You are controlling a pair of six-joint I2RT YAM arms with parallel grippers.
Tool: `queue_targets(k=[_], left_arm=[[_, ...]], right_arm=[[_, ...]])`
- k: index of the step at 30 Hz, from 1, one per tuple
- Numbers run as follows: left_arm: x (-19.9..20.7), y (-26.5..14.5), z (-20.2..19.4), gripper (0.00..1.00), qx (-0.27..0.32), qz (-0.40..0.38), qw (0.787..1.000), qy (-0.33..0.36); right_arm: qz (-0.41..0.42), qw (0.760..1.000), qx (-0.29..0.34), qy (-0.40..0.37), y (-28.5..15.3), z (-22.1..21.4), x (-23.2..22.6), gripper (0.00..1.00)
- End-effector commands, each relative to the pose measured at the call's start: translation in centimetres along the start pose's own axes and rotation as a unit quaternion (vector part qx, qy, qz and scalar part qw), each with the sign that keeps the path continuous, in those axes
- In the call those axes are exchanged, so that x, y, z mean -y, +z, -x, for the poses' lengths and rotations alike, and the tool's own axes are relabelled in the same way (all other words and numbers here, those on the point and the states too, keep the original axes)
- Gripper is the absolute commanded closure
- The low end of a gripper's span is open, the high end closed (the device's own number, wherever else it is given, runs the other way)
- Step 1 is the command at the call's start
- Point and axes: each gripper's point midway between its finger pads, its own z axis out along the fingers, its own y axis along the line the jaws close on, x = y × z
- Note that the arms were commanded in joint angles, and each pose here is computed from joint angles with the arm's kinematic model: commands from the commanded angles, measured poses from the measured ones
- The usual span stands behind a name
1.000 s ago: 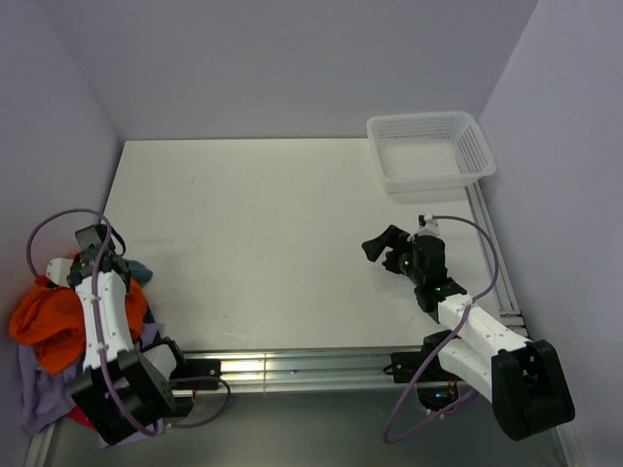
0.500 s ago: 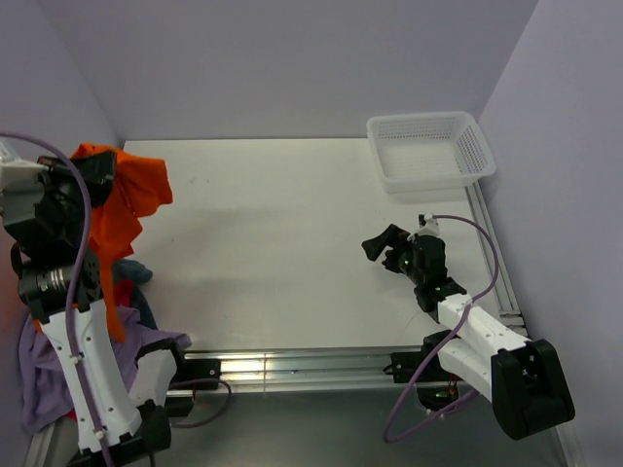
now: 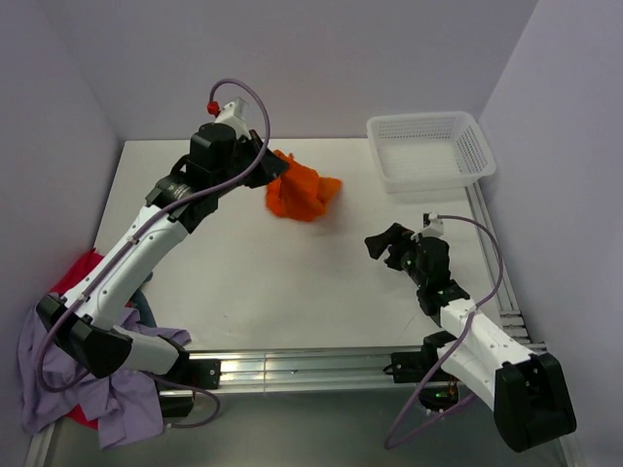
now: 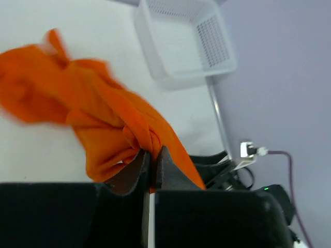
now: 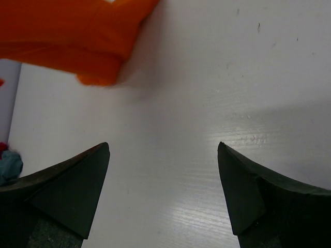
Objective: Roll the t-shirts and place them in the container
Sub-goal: Move the tshirt to the center of the board
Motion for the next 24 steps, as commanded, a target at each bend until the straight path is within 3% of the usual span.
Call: queue_targets(k=[1,8,12,14,15,18,19,20,24], left_arm=[[4.0,-2.6,2.7,0.93,0.05,-0.099,0.993,0.046],[4.3,-3.7,2.7,0.94,0.036,-0.099,0.993,0.06],[2.5,-4.4,1.0,0.87,0.024,-0.08,0.994,0.064],[-0.2,-4.4,0.0,0.75,0.025,-0.035,0.997,0.068],[-1.1,-4.5,-0.5,0.64,0.022,-0.021,0.997,0.068],[-4.7,-4.9,-1.4,0.54,0.031,0.045,0.996,0.072],[-5.9,-5.0,-1.6,0.39,0.033,0.065,0.995,0.068],[-6.6,-5.6,-1.5,0.3,0.04,0.078,0.994,0.067],[-8.9,-6.3,-2.1,0.28,0.036,0.119,0.99,0.068]], right_arm=[[0.015,0.999,0.048,-0.015,-0.7,2.1,-0.8,0.09],[0.026,0.997,0.074,-0.022,-1.6,2.8,-1.1,0.11],[0.019,0.997,0.069,-0.023,-1.5,2.7,-0.9,0.14],[0.018,0.998,0.064,-0.023,-1.4,2.5,-0.8,0.15],[0.02,0.998,0.063,-0.024,-1.3,2.5,-0.9,0.15],[0.03,0.998,0.048,-0.026,-1.0,2.0,-1.2,0.16],[0.035,0.998,0.041,-0.027,-0.9,1.8,-1.4,0.17],[0.037,0.998,0.033,-0.028,-0.7,1.6,-1.5,0.19],[0.056,0.998,-0.004,-0.033,0.2,0.4,-2.1,0.25]])
